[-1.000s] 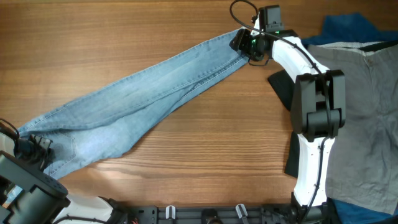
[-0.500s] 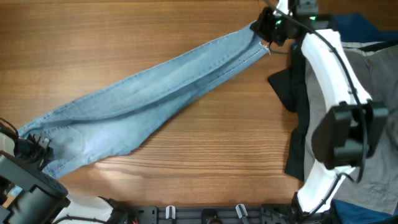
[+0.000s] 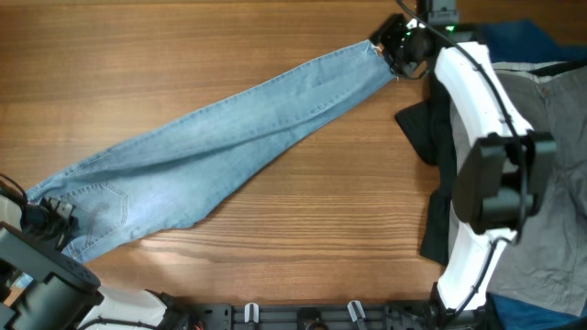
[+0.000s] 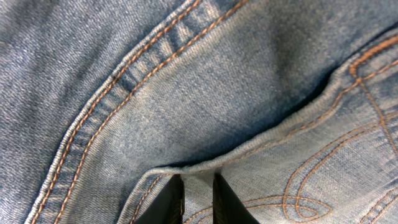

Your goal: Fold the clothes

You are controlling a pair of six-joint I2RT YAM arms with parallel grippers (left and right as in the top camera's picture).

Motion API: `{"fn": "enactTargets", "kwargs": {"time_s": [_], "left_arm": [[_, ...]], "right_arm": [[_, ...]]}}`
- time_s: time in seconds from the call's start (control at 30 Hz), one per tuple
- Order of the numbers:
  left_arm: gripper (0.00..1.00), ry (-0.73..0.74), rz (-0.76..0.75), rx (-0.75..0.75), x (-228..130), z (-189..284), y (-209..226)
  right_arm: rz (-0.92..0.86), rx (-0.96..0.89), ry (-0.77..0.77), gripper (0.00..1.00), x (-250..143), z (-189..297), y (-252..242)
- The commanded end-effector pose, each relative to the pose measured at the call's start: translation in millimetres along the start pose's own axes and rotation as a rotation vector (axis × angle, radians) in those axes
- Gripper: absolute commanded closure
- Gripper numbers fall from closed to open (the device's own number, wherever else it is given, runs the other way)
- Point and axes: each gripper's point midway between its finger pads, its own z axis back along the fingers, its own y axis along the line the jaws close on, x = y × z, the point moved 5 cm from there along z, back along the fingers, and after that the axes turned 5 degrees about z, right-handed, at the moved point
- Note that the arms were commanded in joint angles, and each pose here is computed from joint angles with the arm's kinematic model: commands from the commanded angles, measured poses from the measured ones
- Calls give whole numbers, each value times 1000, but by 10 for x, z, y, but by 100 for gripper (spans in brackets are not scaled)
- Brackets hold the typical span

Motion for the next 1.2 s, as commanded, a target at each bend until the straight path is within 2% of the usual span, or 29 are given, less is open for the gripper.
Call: {"fn": "enactTargets", "kwargs": {"time_s": [0.0, 0.03, 0.1, 0.13, 0.17, 0.2, 0.37, 0.47, 0.73, 0.87, 0.97, 1.03, 1.07, 1.17], "left_arm": [[82, 8, -13, -5, -26, -10, -9], [82, 8, -13, -5, -26, -10, -9], [82, 7, -13, -5, -24, -11, -9], [82, 7, -13, -6, -25, -10, -10], [82, 7, -13, -6, -24, -11, -10], [82, 7, -13, -5, -24, -11, -9], [82, 7, -13, -6, -23, -11, -10], [81, 7, -13, -5, -24, -11, -9], [80, 7, -13, -5, -24, -11, -9], [79, 3, -13, -7, -17, -11, -12], [78, 2, -13, -8, -13, -11, -14], [78, 2, -13, -8, -14, -11, -14], [78, 2, -13, -8, -14, -11, -14], [78, 5, -13, -7, -20, -11, -12]], "right_arm": [[127, -30, 35, 26, -113, -310, -91], [216, -26, 44, 45, -119, -323, -102], [315, -41, 70, 68, -162, -319, -145], [325, -54, 91, 75, -197, -315, -178], [309, -86, 145, 91, -303, -316, -253], [297, -92, 205, 96, -440, -329, -295], [333, -98, 410, 96, -1152, -576, -371], [567, 141, 543, 95, -1643, -635, -80], [1064, 306, 620, 95, -2543, -657, 399], [1185, 242, 589, 93, -2838, -822, 463], [1154, 90, 542, 95, -2850, -1053, 317], [1117, 6, 381, 96, -2590, -1193, 362], [1091, 16, 247, 96, -2369, -1241, 515], [1041, 145, -15, 96, -1848, -1144, 1007]]}}
